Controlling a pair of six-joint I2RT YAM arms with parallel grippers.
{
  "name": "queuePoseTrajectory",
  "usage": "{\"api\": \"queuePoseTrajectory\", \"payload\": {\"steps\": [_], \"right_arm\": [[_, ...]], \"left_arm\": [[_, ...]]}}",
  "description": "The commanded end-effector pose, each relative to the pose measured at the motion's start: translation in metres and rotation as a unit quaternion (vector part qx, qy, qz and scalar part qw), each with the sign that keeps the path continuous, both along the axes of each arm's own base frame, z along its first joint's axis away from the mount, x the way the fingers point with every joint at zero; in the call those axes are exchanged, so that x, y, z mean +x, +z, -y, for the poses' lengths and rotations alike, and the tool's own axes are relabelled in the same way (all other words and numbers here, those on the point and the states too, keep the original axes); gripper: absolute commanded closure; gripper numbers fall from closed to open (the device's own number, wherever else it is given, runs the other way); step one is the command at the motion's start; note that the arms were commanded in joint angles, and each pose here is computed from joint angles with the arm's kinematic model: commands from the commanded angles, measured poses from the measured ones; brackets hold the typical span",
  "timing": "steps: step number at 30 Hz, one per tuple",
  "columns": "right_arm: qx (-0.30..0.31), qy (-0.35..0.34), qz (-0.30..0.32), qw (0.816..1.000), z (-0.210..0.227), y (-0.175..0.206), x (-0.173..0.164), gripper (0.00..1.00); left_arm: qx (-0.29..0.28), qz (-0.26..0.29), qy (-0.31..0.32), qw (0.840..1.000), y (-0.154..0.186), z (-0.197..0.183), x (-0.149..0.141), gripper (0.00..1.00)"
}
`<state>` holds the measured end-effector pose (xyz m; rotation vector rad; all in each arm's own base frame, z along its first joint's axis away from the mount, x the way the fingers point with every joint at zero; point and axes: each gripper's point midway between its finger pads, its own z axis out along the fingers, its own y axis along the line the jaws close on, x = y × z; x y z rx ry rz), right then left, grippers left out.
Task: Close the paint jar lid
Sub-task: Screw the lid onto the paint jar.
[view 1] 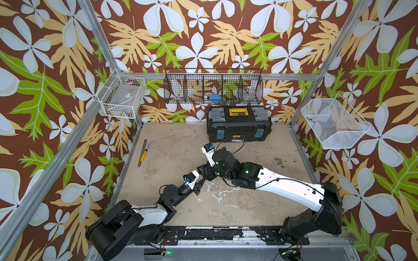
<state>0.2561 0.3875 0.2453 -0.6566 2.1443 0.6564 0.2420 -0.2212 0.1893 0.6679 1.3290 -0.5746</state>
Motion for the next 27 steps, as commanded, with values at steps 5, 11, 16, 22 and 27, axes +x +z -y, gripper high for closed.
{"api": "queuePoseTrajectory", "payload": {"steps": [5,11,16,22,27], "right_arm": [[-0.033,0.116,0.116,0.986,0.012,0.045,0.001,0.25],[0.084,0.353,0.181,0.914,0.043,0.086,-0.022,0.20],[0.065,0.475,0.268,0.835,0.049,0.067,-0.037,0.20],[0.079,0.522,0.277,0.803,0.046,0.044,-0.023,0.16],[0.093,0.563,0.255,0.781,0.041,0.025,-0.026,0.14]], "left_arm": [[-0.009,0.020,-0.007,1.000,0.010,0.001,-0.003,0.78],[-0.010,0.021,-0.011,1.000,0.011,0.002,-0.004,0.78],[-0.010,0.023,-0.011,1.000,0.012,0.002,-0.004,0.78],[-0.010,0.024,-0.012,1.000,0.012,0.002,-0.004,0.78],[-0.008,0.025,-0.011,1.000,0.012,0.002,-0.004,0.78]]}}
